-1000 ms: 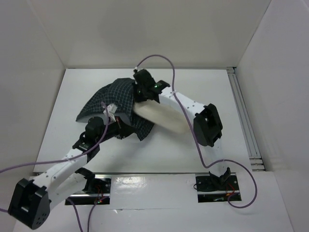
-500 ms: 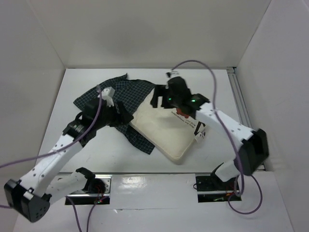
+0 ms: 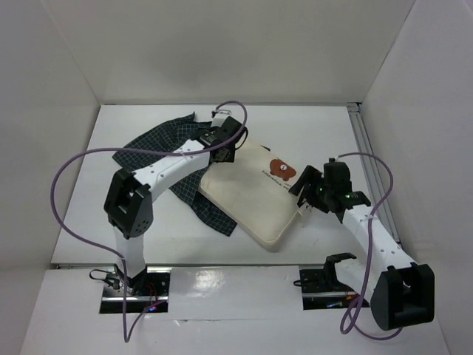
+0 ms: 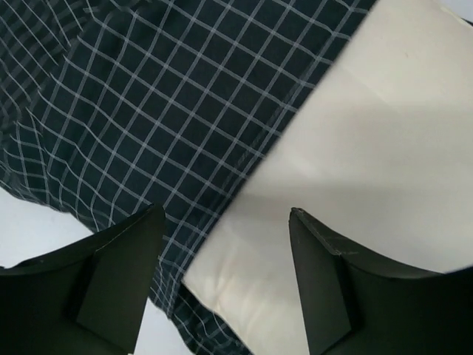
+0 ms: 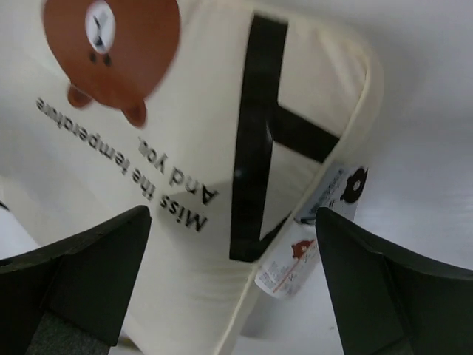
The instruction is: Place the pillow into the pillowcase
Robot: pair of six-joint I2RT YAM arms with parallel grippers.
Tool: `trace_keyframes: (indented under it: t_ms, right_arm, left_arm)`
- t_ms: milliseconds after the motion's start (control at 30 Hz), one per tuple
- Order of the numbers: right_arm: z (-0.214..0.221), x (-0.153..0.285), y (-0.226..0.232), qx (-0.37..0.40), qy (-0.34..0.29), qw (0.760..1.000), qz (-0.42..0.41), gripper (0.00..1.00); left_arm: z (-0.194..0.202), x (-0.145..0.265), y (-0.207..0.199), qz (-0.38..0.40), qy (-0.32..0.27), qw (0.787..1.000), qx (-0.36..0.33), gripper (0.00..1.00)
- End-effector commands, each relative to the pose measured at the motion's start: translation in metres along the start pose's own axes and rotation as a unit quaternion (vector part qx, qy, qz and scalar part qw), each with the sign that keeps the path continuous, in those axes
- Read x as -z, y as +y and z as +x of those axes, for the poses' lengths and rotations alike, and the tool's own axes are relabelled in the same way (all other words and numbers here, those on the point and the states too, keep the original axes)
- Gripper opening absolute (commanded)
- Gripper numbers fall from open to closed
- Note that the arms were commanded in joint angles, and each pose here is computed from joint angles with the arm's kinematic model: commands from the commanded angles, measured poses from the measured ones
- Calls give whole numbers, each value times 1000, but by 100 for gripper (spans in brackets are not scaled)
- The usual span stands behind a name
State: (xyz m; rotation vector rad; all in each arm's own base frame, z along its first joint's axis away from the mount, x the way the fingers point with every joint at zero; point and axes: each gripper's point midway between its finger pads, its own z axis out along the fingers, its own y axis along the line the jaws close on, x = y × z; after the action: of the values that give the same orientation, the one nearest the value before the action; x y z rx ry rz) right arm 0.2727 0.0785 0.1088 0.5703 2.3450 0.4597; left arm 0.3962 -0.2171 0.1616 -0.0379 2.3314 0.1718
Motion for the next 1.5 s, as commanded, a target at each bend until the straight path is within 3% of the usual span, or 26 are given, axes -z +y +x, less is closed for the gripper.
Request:
trace_keyframes:
  t_ms: [0, 233, 400, 500, 533, 567, 633, 733, 800, 833, 867, 967, 1000, 1100, 1133, 1200, 1300, 1367, 1467]
  right_arm:
    - [20, 5, 16, -36, 35, 996, -77, 100]
    - [33, 2, 20, -52, 48, 992, -105, 100]
    - [40, -3, 16, -54, 59, 991, -103, 100]
    - [46, -9, 13, -50, 66, 991, -104, 100]
    - [52, -13, 9, -48, 76, 991, -102, 100]
    - [53, -15, 11, -46, 76, 990, -109, 100]
    - [65, -22, 6, -49, 93, 988, -111, 100]
    - [72, -32, 15, -42, 103, 985, -135, 97]
    - [66, -35, 25, -37, 90, 983, -157, 82]
    - [69, -35, 32, -35, 96, 980, -169, 56]
    - [57, -33, 45, -31, 80, 979, -187, 39]
    - [14, -19, 93, 5, 40, 972, -231, 0]
    - [6, -13, 103, 14, 39, 972, -231, 0]
    - [-28, 30, 151, 60, -5, 963, -263, 0]
    - [-32, 43, 159, 65, -16, 961, -270, 0]
    - [-33, 68, 167, 74, -39, 956, -281, 0]
    - [4, 51, 155, 52, -12, 959, -280, 0]
    - [42, 18, 129, 25, 28, 968, -248, 0]
    - [81, 9, 130, 30, 58, 964, -257, 0]
  left_arm:
    - [-12, -14, 13, -76, -13, 996, -52, 81]
    - [-4, -55, -6, -102, 8, 989, -104, 81]
    - [-9, -74, 1, -127, 18, 985, -111, 70]
    - [-14, -75, 6, -134, 13, 986, -99, 46]
    - [-14, -75, 6, -134, 13, 986, -99, 35]
    - [-17, -74, 5, -132, 11, 986, -103, 17]
    - [-24, -73, 6, -127, 9, 987, -102, 2]
    - [-19, -78, 1, -114, 24, 985, -126, 0]
    - [-17, -77, -6, -92, 33, 987, -124, 0]
    - [-16, -68, -19, -70, 32, 988, -132, 0]
    - [-20, -56, -27, -43, 27, 989, -138, 0]
    - [-17, -7, -90, 115, 25, 981, -154, 0]
    - [-20, 32, -117, 218, 28, 964, -149, 0]
    - [-35, 112, -148, 384, 24, 917, -104, 0]
    - [-57, 160, -150, 446, -16, 891, -87, 0]
    - [-50, 178, -147, 465, -7, 882, -70, 0]
    - [-47, 171, -147, 449, 9, 892, -46, 0]
    - [-25, 127, -147, 384, 46, 921, -46, 0]
    - [-17, 90, -135, 302, 67, 950, -44, 0]
